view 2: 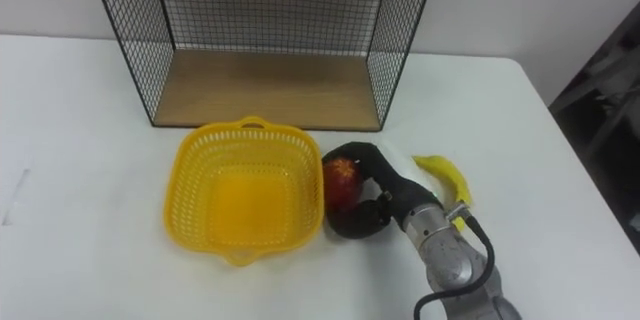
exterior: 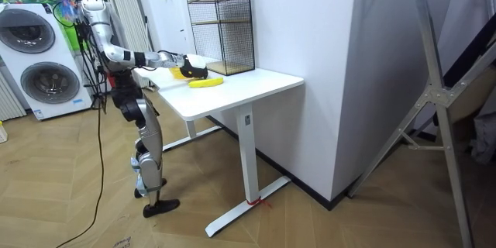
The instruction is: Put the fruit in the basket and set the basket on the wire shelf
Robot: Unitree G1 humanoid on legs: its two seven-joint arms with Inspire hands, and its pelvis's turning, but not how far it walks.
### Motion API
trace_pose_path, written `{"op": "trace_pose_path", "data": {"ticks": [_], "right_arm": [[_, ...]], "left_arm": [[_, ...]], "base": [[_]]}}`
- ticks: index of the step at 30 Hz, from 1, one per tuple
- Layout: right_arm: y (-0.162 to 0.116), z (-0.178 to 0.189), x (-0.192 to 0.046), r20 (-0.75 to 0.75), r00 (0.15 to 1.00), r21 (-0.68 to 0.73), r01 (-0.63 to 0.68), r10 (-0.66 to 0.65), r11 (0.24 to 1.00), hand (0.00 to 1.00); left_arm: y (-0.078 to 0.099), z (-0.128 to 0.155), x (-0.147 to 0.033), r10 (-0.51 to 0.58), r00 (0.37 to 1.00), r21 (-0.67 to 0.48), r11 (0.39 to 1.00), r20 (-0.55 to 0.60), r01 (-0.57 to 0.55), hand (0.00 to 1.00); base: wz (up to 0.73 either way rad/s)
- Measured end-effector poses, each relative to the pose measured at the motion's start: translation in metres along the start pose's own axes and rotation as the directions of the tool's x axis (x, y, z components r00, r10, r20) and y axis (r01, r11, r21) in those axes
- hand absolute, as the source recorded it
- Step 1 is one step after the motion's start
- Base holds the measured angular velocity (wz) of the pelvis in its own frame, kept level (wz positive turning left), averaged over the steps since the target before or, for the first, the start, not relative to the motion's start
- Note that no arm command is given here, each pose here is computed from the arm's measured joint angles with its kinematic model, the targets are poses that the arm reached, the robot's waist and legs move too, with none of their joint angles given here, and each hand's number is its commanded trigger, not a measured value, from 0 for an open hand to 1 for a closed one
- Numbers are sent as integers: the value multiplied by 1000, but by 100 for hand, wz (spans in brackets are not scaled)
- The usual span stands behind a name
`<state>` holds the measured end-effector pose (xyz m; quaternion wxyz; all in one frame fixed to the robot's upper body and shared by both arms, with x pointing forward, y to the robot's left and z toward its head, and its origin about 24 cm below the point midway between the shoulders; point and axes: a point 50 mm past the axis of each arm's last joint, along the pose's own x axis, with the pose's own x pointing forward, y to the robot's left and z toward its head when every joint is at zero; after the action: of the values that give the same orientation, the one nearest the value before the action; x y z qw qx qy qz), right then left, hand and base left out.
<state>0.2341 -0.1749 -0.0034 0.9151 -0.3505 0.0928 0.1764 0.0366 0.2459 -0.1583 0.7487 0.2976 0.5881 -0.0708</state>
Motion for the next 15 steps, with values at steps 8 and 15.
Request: {"op": "trace_pose_path", "data": {"ticks": [8,15], "right_arm": [[0,-3,1,-7,1000,47,11,-11,999,100],[1,-8,-3,-19,999,145,34,-31,989,100]], "left_arm": [[1,1,1,1,1000,-5,1000,-2,-1,0],[-2,-4,-1,-2,1000,-13,1000,-13,2,0]], "base": [[0],[0]]}}
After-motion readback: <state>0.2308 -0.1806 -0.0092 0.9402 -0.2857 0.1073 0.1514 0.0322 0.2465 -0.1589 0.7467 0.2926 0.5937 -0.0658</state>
